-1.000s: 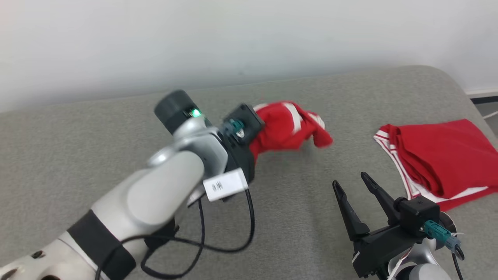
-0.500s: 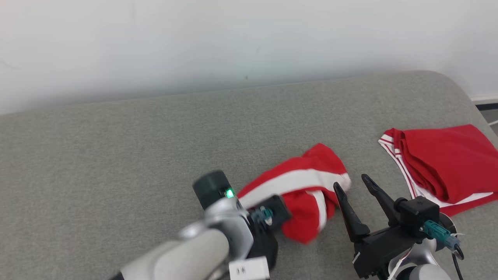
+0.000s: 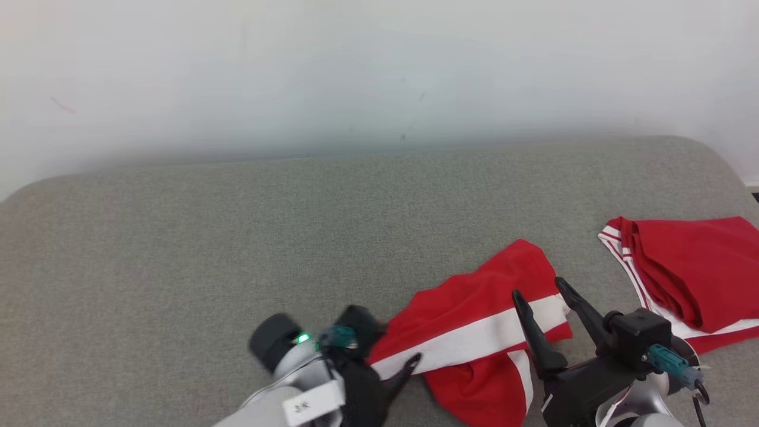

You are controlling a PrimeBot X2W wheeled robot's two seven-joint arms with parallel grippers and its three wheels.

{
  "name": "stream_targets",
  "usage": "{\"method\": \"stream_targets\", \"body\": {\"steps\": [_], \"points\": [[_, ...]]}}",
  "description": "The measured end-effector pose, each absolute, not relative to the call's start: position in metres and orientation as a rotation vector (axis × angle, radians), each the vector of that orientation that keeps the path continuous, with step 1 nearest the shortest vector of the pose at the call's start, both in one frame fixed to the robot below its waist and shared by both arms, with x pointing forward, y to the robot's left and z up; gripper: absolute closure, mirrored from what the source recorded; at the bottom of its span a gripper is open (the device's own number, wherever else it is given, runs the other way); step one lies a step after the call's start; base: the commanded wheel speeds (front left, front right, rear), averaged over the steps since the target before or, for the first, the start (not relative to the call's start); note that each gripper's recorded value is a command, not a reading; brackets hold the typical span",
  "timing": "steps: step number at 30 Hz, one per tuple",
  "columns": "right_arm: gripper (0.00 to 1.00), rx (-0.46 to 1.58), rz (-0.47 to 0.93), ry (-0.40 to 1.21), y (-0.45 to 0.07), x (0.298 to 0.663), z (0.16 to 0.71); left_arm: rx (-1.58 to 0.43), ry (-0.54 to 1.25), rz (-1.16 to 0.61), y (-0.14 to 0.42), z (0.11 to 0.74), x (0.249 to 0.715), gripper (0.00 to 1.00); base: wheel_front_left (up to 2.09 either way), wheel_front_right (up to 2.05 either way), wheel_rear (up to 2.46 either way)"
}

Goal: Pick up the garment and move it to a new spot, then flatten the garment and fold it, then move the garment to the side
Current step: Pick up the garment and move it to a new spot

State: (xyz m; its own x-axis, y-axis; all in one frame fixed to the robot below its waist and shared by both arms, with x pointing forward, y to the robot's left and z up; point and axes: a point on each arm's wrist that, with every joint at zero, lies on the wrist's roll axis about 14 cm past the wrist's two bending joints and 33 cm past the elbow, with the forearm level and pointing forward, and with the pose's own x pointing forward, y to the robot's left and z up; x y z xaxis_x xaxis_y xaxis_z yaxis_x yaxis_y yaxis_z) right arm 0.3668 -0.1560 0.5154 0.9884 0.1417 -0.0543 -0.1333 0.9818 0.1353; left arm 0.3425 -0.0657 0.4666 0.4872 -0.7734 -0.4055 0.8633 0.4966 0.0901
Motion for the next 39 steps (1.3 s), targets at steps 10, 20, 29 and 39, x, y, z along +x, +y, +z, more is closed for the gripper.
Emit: {"method": "stream_targets", "body": {"steps": [10,20,29,39], "points": [[0.00,0.130,0.143,0.061,-0.155,0.363,0.518,0.197,0.453,-0.789,-0.008,0.448,0.342,0.00,0.00,0.00,0.00],[0.00,0.137,0.071,0.061,-0.180,0.359,0.515,-0.125,0.230,-0.475,0.042,0.499,0.365,0.00,0.00,0.00,0.00],[0.00,0.215,0.029,0.028,-0.192,0.358,0.511,-0.268,-0.017,-0.243,0.103,0.542,0.374,0.00,0.00,0.00,0.00],[0.00,0.259,0.019,-0.002,-0.193,0.356,0.506,-0.316,-0.166,-0.110,0.150,0.567,0.356,0.00,0.00,0.00,0.00]]}}
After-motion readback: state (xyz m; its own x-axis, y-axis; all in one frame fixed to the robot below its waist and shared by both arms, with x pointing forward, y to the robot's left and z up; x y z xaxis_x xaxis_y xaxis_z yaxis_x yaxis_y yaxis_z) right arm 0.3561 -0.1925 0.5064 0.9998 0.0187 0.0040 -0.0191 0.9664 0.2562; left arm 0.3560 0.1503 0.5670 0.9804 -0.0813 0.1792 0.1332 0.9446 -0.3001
